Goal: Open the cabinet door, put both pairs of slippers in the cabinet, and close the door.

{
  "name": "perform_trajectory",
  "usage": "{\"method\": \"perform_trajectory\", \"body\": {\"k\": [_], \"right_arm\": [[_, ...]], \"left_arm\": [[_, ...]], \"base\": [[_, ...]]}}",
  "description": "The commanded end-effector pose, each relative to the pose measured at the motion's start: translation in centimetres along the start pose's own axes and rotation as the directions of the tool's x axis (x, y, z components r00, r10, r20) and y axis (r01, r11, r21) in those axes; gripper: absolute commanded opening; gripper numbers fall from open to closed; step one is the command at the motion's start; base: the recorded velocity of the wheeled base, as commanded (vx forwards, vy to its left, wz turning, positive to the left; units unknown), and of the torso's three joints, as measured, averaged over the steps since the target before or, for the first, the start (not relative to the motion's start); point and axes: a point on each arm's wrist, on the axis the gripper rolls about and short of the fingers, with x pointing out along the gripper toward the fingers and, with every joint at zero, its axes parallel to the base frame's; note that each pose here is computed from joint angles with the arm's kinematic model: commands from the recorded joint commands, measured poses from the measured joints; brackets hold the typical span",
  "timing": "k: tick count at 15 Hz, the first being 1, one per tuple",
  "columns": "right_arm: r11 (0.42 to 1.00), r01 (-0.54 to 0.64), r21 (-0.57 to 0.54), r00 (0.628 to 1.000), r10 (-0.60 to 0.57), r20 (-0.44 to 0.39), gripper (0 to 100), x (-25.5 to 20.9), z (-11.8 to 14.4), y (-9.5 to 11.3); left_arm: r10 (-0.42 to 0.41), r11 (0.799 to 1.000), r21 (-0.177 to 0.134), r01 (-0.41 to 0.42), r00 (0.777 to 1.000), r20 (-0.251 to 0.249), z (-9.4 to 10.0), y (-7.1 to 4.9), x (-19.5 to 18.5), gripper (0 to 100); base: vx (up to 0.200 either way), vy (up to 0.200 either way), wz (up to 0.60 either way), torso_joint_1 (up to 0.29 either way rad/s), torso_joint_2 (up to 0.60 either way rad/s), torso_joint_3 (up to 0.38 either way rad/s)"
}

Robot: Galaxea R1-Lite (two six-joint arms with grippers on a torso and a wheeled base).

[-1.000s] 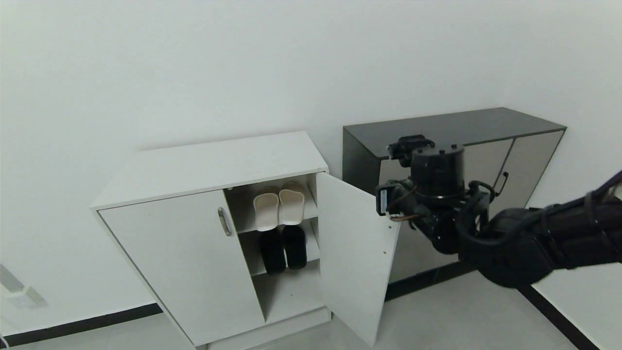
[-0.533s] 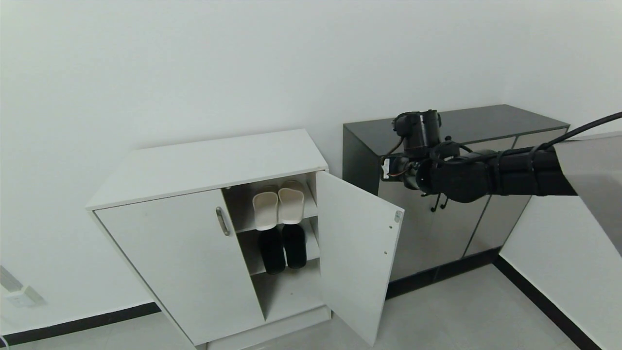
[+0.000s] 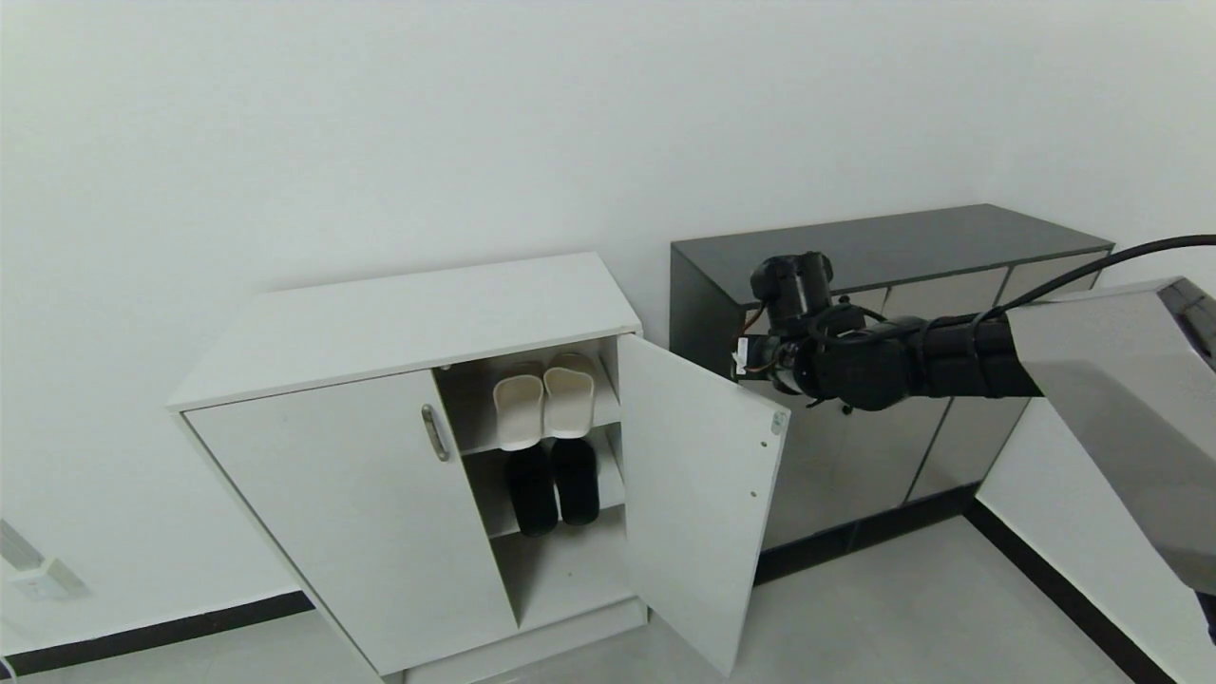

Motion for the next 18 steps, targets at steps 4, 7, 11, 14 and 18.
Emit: {"method": "perform_trajectory", "body": {"k": [4,7,11,14,18], "right_arm": [[0.999,-0.025,-0.021,0.999,0.024,-0.035,0,-0.1,-1.3,0.9],[0.999,-0.036,-0.03,0.998,0.035,-0.051,0,-0.5,-1.9,1.4],[0.997,-0.056,-0.044,0.997,0.053,-0.06,0,-1.3,-2.2,2.1],[0.996,-0.071,-0.054,0.995,0.067,-0.068,0,-1.9,-2.6,2.7],[0.991,-0.111,-0.072,0.991,0.105,-0.08,0,-4.0,-3.0,3.8]], "left_arm": [[-0.001,1.0,0.0,0.001,1.0,0.0,0.0,0.0,0.0,0],[-0.001,1.0,0.0,0.001,1.0,0.0,0.0,0.0,0.0,0],[-0.002,1.0,0.001,0.002,1.0,0.0,0.0,0.0,0.0,0],[-0.002,1.0,0.0,0.002,1.0,0.0,0.0,0.0,0.0,0],[-0.002,1.0,0.0,0.002,1.0,0.0,0.0,0.0,0.0,0]], "base": [[0.0,0.0,0.0,0.0,0.0,0.0],[0.0,0.0,0.0,0.0,0.0,0.0],[0.0,0.0,0.0,0.0,0.0,0.0],[0.0,0.0,0.0,0.0,0.0,0.0],[0.0,0.0,0.0,0.0,0.0,0.0]]}}
